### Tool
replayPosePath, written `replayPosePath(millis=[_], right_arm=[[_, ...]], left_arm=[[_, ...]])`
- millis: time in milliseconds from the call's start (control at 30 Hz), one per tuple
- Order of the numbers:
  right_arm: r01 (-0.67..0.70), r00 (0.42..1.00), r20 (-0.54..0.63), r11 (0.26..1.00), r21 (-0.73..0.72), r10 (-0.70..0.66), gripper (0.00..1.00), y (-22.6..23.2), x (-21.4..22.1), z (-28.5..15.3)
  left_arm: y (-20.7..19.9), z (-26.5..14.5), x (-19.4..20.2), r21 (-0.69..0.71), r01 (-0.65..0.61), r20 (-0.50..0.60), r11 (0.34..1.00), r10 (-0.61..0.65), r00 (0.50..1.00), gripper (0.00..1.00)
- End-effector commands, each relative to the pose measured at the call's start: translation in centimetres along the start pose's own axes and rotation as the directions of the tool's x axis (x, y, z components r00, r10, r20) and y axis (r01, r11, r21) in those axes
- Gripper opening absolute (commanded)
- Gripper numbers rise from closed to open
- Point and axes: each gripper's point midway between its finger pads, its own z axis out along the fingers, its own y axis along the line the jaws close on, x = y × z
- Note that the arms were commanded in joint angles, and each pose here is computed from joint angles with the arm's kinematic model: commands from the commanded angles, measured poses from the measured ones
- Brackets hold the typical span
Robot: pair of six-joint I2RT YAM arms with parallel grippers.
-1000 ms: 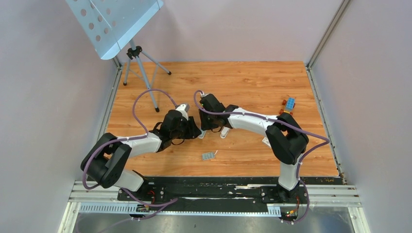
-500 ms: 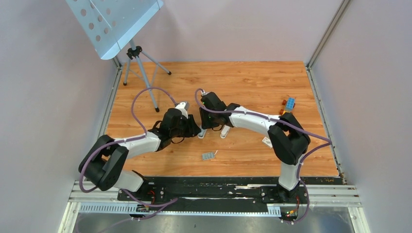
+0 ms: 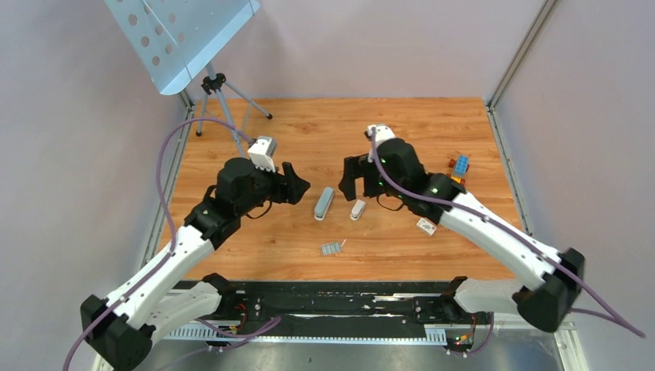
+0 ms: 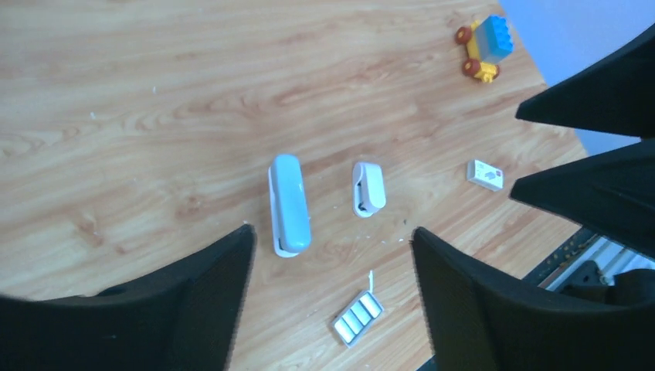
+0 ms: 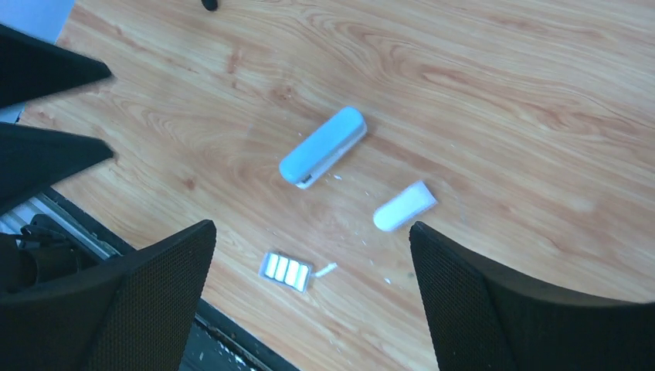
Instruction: Load the staples into the stapler
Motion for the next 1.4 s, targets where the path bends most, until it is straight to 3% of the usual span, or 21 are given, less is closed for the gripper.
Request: replayPosePath(millis=[0, 33, 67, 200, 433, 600, 867, 1367], right_arm=[[0.021, 1.000, -0.004, 0.993, 0.117, -0.021, 1.00, -3.7, 2.6, -4.3], [0.018, 1.000, 0.014, 0.992, 0.124, -0.020, 1.00, -4.1, 2.7, -5.3], [0.014, 0.999, 0.040, 0.992, 0.128, -0.019, 1.00, -4.4, 2.7, -6.5], [0.004, 0.993, 0.113, 0.995, 0.097, -0.015, 1.00, -5.0, 3.5, -10.3], [-0.036, 0.990, 0.142, 0.993, 0.115, 0.019, 1.00, -6.5, 5.6, -13.3], [-0.061, 0.988, 0.145, 0.991, 0.122, 0.043, 1.00, -6.9, 6.4, -13.8], [-0.082, 0.992, 0.109, 0.991, 0.109, 0.070, 1.00, -6.6, 7.3, -13.4], [-0.078, 0.989, 0.140, 0.984, 0.157, 0.056, 1.00, -7.5, 6.5, -14.1]], left_arm=[[0.1, -3.3, -0.7, -0.025, -0.041, -0.012, 0.999, 0.041, 0.999, 0.89], [0.0, -3.8, -1.0, -0.022, -0.043, -0.003, 0.999, 0.042, 0.999, 0.98], [-0.2, -4.3, -1.2, -0.018, -0.042, 0.007, 0.999, 0.042, 0.999, 1.00], [-1.0, -5.7, -1.8, 0.017, -0.040, 0.043, 0.999, 0.039, 0.998, 1.00], [-2.0, -7.2, -1.0, 0.092, -0.031, 0.061, 0.995, 0.025, 0.998, 1.00], [-3.5, -8.5, -1.1, 0.180, -0.031, 0.110, 0.983, 0.011, 0.994, 1.00], [-3.6, -10.3, -2.0, 0.200, -0.061, 0.220, 0.978, 0.016, 0.975, 1.00], [-2.5, -9.7, -1.2, 0.152, -0.061, 0.206, 0.986, 0.029, 0.978, 1.00]])
